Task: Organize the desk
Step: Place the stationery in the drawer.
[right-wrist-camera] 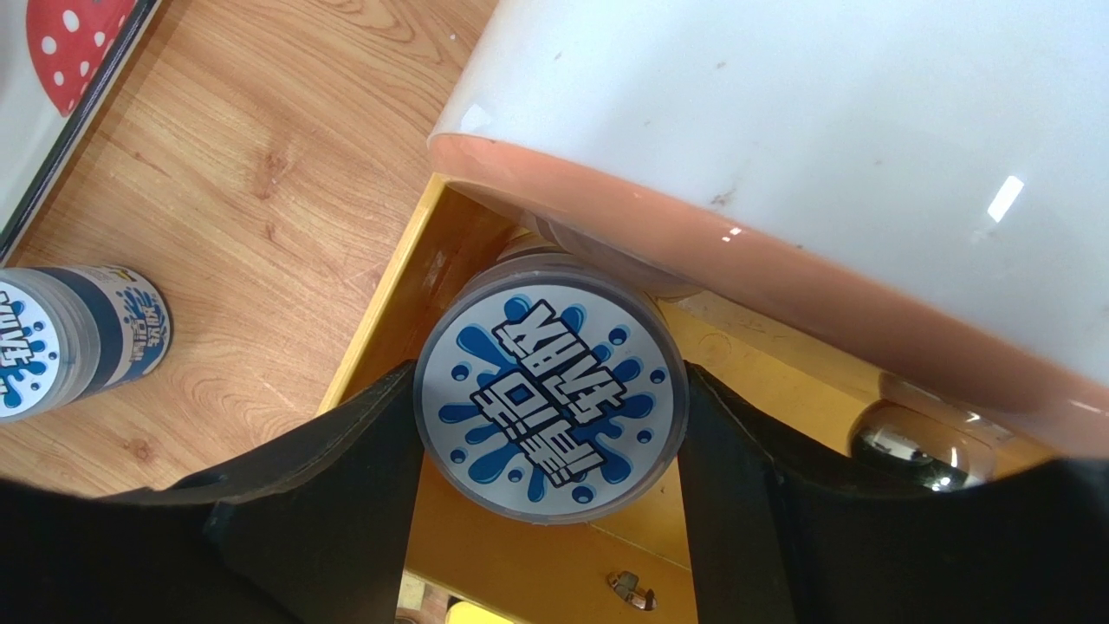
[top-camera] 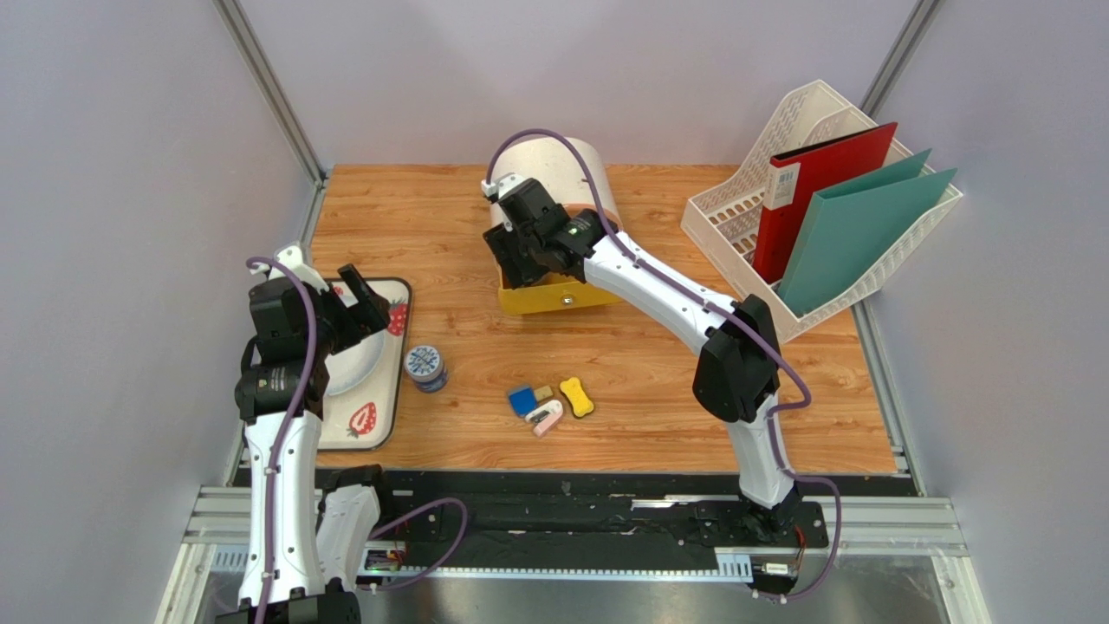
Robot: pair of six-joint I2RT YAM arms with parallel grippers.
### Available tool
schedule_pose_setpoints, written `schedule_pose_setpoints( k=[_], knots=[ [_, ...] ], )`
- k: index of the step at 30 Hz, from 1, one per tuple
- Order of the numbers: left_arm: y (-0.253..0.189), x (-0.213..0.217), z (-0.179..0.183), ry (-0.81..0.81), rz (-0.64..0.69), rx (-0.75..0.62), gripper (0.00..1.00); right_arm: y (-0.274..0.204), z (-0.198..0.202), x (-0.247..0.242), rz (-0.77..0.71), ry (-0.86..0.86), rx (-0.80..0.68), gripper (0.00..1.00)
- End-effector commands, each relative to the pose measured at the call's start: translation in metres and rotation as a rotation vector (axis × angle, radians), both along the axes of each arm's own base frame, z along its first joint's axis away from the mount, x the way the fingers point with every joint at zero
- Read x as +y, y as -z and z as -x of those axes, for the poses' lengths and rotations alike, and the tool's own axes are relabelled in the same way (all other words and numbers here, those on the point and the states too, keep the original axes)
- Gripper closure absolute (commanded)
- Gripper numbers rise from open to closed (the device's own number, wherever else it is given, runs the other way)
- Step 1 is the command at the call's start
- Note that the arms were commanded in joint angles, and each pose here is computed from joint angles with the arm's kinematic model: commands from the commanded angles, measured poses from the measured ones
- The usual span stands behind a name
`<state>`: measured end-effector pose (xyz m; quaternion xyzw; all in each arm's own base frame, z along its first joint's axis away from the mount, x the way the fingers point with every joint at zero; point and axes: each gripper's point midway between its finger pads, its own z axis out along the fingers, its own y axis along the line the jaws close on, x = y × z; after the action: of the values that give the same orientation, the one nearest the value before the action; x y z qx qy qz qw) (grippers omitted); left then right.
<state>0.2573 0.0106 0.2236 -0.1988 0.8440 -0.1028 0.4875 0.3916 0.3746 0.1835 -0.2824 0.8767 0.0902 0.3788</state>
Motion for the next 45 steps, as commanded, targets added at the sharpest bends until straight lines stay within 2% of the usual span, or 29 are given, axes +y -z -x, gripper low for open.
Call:
schedule_pose_setpoints(
  k=[1, 7, 9, 14, 29, 36, 43, 45],
  knots=[
    [-0.004, 0.003, -0.004, 0.005, -0.013, -0.026, 0.02, -0.031, -0.014, 0.009, -0.085, 0.011, -0.062, 0.57],
    [-0.004, 0.003, -0.004, 0.004, -0.013, -0.027, 0.02, -0.031, -0.013, 0.010, -0.097, 0.004, -0.051, 0.51],
    [-0.004, 0.003, -0.004, 0.006, -0.012, -0.027, 0.02, -0.032, -0.012, 0.010, -0.097, 0.004, -0.049, 0.44],
    [-0.003, 0.002, -0.004, 0.007, -0.010, -0.023, 0.02, -0.033, -0.012, 0.009, -0.094, 0.003, -0.053, 0.42],
    [-0.003, 0.003, -0.004, 0.008, -0.011, -0.025, 0.02, -0.034, -0.013, 0.007, -0.089, 0.004, -0.051, 0.25],
    [-0.003, 0.002, -0.004, 0.008, -0.012, -0.025, 0.02, -0.035, -0.016, 0.004, -0.088, 0.016, -0.055, 0.24],
    [-0.003, 0.002, -0.004, 0.007, -0.011, -0.025, 0.02, -0.068, -0.011, 0.001, -0.128, -0.004, -0.114, 0.23],
    [-0.004, 0.002, -0.004, 0.007, -0.011, -0.026, 0.02, -0.081, -0.001, 0.003, -0.145, -0.074, -0.133, 0.24]
  ],
)
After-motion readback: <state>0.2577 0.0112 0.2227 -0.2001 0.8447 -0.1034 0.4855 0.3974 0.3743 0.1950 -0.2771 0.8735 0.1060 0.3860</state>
